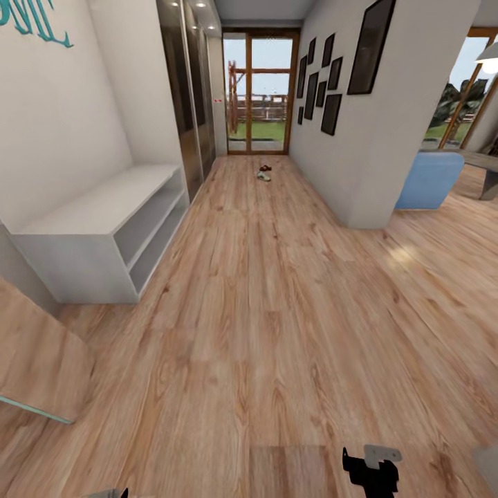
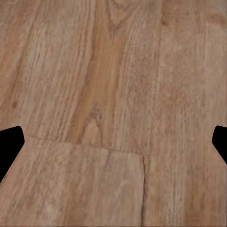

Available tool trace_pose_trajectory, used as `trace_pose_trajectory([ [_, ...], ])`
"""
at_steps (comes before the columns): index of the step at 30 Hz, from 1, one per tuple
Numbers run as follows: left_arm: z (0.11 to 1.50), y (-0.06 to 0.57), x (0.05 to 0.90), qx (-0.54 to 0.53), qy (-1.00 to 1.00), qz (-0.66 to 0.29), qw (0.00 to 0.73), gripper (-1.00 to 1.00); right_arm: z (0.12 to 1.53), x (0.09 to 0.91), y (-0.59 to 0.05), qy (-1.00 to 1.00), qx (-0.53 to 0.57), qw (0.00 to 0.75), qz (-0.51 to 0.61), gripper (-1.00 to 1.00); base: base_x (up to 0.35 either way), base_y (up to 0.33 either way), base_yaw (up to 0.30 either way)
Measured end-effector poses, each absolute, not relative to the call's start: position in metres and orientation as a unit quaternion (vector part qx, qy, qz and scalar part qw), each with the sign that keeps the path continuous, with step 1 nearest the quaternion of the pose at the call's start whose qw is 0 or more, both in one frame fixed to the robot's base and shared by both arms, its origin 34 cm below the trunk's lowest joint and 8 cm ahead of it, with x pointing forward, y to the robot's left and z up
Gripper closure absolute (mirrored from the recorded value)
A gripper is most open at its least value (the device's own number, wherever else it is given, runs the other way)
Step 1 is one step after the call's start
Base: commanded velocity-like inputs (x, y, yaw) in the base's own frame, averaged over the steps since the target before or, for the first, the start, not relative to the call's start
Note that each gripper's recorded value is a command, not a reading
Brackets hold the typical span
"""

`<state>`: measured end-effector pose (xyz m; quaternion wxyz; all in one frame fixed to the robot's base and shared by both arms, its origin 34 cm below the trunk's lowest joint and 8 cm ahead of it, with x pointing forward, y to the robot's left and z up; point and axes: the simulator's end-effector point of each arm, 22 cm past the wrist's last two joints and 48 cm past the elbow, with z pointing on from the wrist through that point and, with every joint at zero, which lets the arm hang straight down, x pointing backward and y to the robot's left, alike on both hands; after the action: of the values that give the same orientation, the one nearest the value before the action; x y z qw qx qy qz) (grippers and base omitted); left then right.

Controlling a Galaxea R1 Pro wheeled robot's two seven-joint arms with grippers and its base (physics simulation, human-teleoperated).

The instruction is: Pick up the two gym shoes and the two sandals from the corridor floor and place them onto the hallstand (shoe rack) in the corridor, making sure they are on the rack and not on the floor. Arrange them so the two gym shoes are next to each other and the two sandals are next to each other.

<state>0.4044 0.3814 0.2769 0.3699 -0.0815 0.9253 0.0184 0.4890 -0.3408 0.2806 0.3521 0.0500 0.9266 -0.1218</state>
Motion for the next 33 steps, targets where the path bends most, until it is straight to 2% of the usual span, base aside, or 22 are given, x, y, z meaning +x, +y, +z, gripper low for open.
trace_pose_trajectory([
  [33,0.2769,0.3817,0.4042,-0.082,0.925,0.019,0.37,-1.0,0.2792,0.4859,-0.3404,0.928,0.048,0.349,-0.122,-1.0,0.338,0.0,0.0],
])
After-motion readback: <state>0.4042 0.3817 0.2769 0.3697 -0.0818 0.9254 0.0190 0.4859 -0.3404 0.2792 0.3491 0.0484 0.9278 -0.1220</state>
